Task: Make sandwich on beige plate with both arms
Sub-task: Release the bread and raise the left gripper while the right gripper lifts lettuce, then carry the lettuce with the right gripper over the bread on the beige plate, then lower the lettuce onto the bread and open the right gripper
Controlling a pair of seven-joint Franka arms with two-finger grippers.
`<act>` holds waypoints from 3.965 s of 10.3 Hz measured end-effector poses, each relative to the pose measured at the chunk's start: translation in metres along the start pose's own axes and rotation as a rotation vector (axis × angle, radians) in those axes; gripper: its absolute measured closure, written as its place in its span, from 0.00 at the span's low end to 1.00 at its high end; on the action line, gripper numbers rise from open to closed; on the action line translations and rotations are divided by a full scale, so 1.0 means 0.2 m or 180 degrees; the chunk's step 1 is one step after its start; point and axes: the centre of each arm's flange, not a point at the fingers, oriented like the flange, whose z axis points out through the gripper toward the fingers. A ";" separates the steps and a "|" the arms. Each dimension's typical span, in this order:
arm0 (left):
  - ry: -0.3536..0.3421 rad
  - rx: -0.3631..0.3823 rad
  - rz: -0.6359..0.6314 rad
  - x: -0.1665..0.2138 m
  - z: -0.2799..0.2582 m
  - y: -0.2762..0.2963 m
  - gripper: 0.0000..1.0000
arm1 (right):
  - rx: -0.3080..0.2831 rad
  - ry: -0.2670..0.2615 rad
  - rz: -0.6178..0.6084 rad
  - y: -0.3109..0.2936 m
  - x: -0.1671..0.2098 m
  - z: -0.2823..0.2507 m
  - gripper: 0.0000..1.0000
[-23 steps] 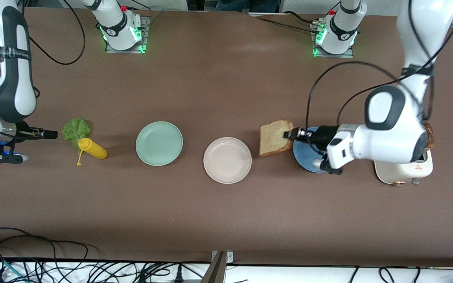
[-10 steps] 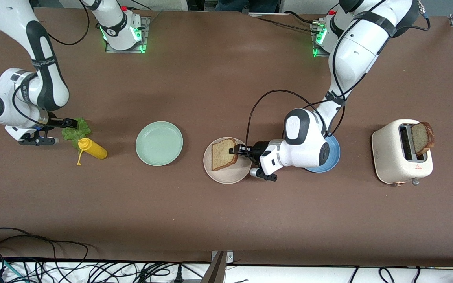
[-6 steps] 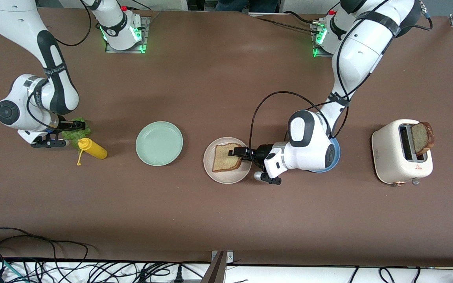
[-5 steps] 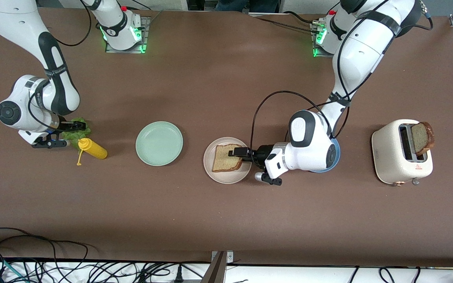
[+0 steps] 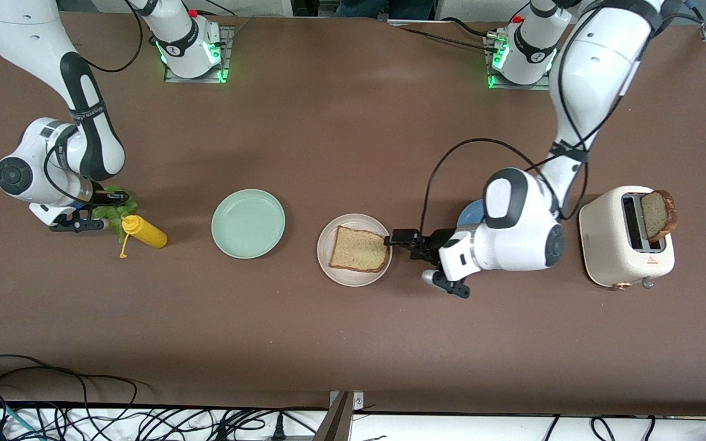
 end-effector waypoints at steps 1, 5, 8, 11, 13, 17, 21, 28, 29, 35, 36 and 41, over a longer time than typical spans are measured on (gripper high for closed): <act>-0.0031 0.0050 0.0049 -0.01 -0.08 0.02 0.00 | 0.0000 0.0002 0.0000 0.00 0.00 0.00 0.92; -0.0146 0.0658 0.0147 -0.07 -0.38 0.15 0.00 | -0.0004 0.0063 0.0000 0.00 0.02 -0.04 0.97; -0.0254 0.1255 0.0259 -0.14 -0.57 0.25 0.00 | 0.0125 0.0096 0.0025 0.04 0.05 -0.37 0.97; -0.0275 0.1786 0.0267 -0.22 -0.88 0.21 0.00 | 0.0345 -0.0179 0.0085 0.15 0.03 -0.86 0.97; -0.0296 0.2013 0.0195 -0.30 -1.10 0.22 0.00 | 0.0377 -0.0203 0.0070 0.18 0.03 -1.20 0.97; -0.0402 0.2147 -0.0054 -0.50 -1.43 0.26 0.00 | 0.0545 -0.0055 0.0324 -0.06 0.08 -1.59 0.97; -0.0379 0.2213 -0.0060 -0.62 -1.56 0.39 0.00 | 0.0647 -0.0030 0.1025 -0.99 0.22 -1.74 0.97; -0.0346 0.2228 -0.0105 -0.64 -1.60 0.39 0.00 | 0.1630 0.0174 0.2459 -2.26 0.50 -1.26 0.97; -0.0334 0.2247 -0.0123 -0.66 -1.60 0.40 0.00 | 0.1786 0.0163 0.2612 -2.39 0.50 -1.22 0.97; 0.0042 0.2393 -0.0572 -0.84 -1.69 0.33 0.00 | 0.1849 -0.0018 0.2652 -2.89 0.37 -0.90 0.97; 0.0030 0.2405 -0.0581 -0.87 -1.71 0.32 0.00 | 0.1774 0.0015 0.2605 -2.91 0.37 -0.86 0.97; -0.0071 0.2367 -0.0388 -0.95 -1.69 0.32 0.00 | 0.1472 0.0285 0.2414 -2.94 0.40 -0.62 0.97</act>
